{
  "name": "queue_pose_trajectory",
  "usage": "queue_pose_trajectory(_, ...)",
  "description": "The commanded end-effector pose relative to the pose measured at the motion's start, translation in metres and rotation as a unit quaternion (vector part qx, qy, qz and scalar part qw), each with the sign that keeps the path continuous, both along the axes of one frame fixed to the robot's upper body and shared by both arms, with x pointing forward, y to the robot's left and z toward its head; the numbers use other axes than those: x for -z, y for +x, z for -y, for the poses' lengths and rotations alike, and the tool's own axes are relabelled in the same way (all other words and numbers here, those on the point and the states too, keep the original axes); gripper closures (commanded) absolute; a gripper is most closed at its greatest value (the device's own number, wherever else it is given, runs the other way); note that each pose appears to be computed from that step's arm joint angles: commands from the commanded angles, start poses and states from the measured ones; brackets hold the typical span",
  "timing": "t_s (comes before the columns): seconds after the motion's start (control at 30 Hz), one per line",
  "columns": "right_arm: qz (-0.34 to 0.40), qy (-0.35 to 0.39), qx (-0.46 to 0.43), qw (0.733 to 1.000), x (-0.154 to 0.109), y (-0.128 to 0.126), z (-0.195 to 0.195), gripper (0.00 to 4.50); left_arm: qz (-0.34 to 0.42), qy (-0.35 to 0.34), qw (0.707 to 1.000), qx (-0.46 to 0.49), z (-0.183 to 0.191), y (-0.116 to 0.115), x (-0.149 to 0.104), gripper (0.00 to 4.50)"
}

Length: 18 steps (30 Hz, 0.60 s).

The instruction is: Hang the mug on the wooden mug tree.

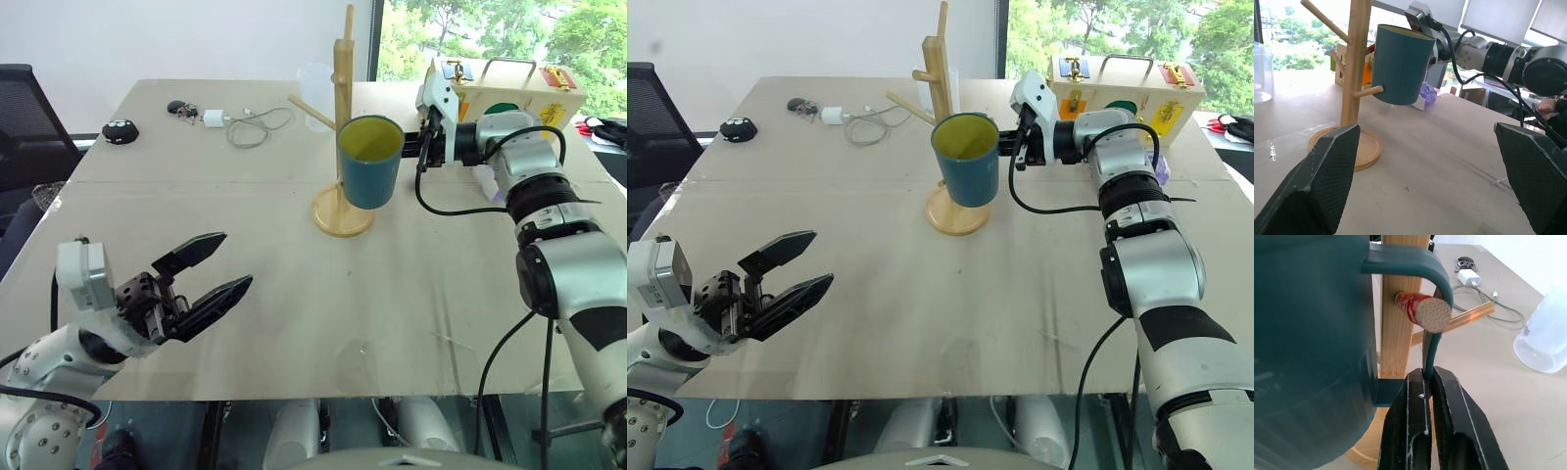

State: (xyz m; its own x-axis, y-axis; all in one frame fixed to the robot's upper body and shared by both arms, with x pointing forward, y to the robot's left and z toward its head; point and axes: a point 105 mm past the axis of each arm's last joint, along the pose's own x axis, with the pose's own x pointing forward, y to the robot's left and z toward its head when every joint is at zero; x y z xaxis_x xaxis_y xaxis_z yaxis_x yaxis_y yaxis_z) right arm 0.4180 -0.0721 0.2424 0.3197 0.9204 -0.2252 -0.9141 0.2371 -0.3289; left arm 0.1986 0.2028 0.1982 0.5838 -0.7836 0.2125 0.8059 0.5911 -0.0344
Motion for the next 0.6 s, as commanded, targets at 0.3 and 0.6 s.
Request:
queue_pose_trajectory(0.3,0.087,-0.018,-0.007,0.996,-0.037,-0.017,0.04,2.65,0.011,0.005,1.0,-0.011,0.01,0.006,-0.004,0.0)
queue_pose_trajectory(0.6,0.073,-0.016,0.057,0.996,-0.024,-0.072,0.089,1.91,-0.029,0.043,0.998,-0.032,0.017,0.021,0.015,0.0)
